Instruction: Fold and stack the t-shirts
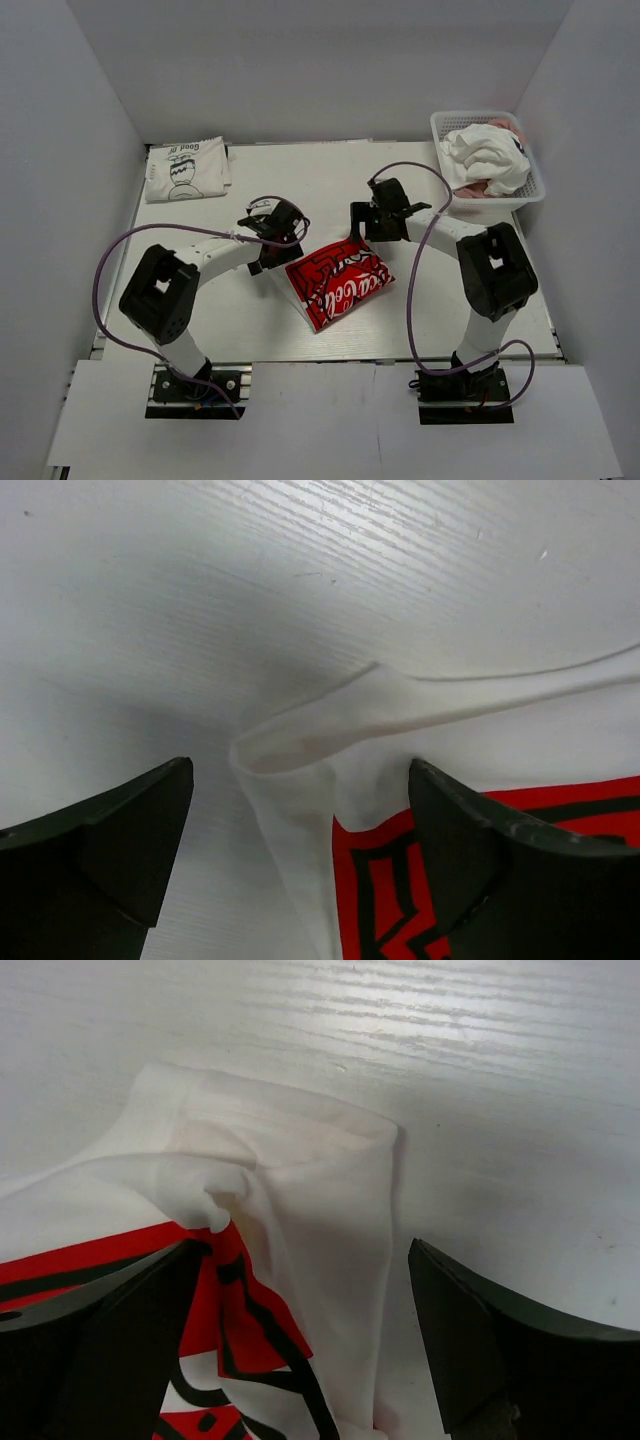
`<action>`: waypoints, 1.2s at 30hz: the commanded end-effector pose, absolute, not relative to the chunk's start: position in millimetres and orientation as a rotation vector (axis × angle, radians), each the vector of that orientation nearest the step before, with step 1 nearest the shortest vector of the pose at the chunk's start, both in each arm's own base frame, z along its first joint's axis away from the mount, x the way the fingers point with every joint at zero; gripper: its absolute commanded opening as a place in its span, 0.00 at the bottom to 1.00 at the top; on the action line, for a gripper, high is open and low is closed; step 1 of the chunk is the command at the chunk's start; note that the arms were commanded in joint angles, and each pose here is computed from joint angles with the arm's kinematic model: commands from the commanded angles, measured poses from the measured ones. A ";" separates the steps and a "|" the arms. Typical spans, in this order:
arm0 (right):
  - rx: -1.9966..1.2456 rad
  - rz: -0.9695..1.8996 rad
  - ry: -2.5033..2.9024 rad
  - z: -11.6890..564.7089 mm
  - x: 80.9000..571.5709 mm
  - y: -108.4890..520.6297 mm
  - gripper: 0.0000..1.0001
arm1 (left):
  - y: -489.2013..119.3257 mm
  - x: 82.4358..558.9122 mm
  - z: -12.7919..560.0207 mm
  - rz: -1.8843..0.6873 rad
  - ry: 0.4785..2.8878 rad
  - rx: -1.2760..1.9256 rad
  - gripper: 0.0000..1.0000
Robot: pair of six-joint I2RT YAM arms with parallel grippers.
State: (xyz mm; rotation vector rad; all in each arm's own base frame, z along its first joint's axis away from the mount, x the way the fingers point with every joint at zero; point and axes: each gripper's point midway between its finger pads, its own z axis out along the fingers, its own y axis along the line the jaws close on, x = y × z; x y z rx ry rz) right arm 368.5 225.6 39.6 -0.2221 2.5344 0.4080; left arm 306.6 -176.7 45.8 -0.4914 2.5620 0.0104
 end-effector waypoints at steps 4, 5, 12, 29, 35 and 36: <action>-0.241 0.469 2.330 120.5 375.1 225.2 0.90 | -191.8 288.7 82.7 -0.239 2.543 -0.467 1.00; -0.240 0.477 2.304 130.2 373.3 224.7 0.90 | -201.8 290.4 86.6 -0.317 2.511 -0.451 1.00; -0.344 0.516 2.242 128.2 365.1 226.8 0.90 | -224.5 267.8 46.2 -0.494 2.589 -0.420 1.00; -0.653 0.477 2.377 38.6 373.9 250.9 0.87 | -217.9 293.1 30.0 -0.339 2.581 -0.450 0.80; -0.695 0.653 2.422 29.2 346.8 268.1 0.30 | -210.0 304.6 29.4 -0.289 2.538 -0.438 0.70; -0.709 0.703 2.405 35.7 341.3 274.1 0.14 | -211.5 307.2 27.5 -0.291 2.533 -0.424 0.65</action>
